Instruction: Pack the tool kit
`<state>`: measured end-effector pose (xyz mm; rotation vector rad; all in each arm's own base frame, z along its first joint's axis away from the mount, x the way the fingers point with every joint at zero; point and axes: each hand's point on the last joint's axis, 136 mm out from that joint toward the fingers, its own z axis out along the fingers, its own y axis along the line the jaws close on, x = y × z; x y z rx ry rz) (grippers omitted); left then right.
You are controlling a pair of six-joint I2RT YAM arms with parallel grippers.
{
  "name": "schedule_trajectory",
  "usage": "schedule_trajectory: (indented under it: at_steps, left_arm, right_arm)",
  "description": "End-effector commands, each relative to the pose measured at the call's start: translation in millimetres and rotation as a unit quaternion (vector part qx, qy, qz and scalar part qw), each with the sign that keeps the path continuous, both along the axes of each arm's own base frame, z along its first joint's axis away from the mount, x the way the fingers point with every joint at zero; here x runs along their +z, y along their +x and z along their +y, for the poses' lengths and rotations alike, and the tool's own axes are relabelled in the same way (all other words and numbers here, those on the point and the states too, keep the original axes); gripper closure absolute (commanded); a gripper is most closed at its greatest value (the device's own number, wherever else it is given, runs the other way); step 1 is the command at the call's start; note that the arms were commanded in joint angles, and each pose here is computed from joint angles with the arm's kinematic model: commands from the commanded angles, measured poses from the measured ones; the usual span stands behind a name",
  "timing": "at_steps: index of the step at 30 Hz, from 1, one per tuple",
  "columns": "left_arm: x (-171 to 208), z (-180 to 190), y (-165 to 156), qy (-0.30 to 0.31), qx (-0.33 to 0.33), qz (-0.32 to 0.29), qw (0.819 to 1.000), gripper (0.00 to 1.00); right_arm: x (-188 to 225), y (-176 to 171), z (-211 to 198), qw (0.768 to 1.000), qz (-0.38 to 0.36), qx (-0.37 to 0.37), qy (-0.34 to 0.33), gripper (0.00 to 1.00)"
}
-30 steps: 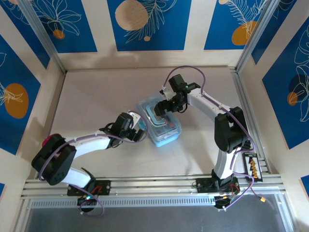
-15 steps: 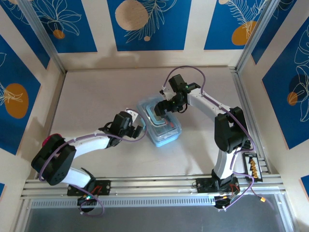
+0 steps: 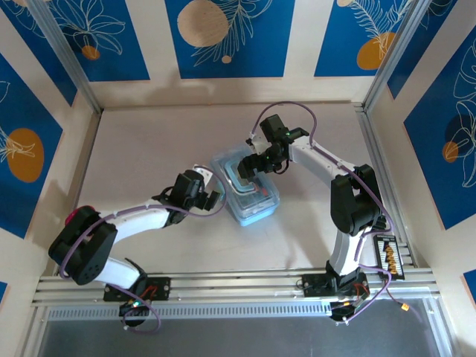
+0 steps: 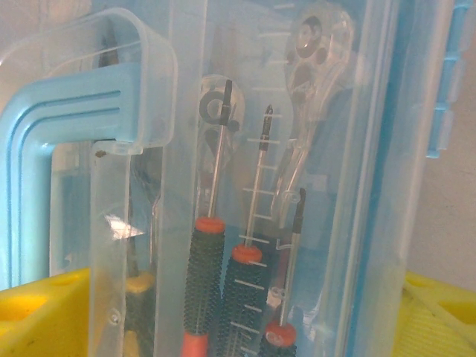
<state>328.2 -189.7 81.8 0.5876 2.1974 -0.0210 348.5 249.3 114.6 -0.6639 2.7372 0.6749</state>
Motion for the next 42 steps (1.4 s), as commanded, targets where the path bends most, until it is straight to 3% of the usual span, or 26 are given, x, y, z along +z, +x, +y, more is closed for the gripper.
schedule_trajectory:
  at_steps: [1,19,42]
  left_arm:
    - [12,-4,12,-0.011,0.008,-0.015,1.000,0.00]
    - [-34,-6,6,-0.023,0.019,0.024,0.999,0.00]
    - [-3,-34,40,-0.042,-0.003,-0.001,0.999,0.00]
  right_arm:
    - [-48,-68,-9,0.988,0.149,0.034,-0.036,0.14]
    - [-47,-68,-9,0.987,0.151,0.036,-0.036,0.14]
    - [-46,-75,0,0.987,0.156,0.038,-0.032,0.14]
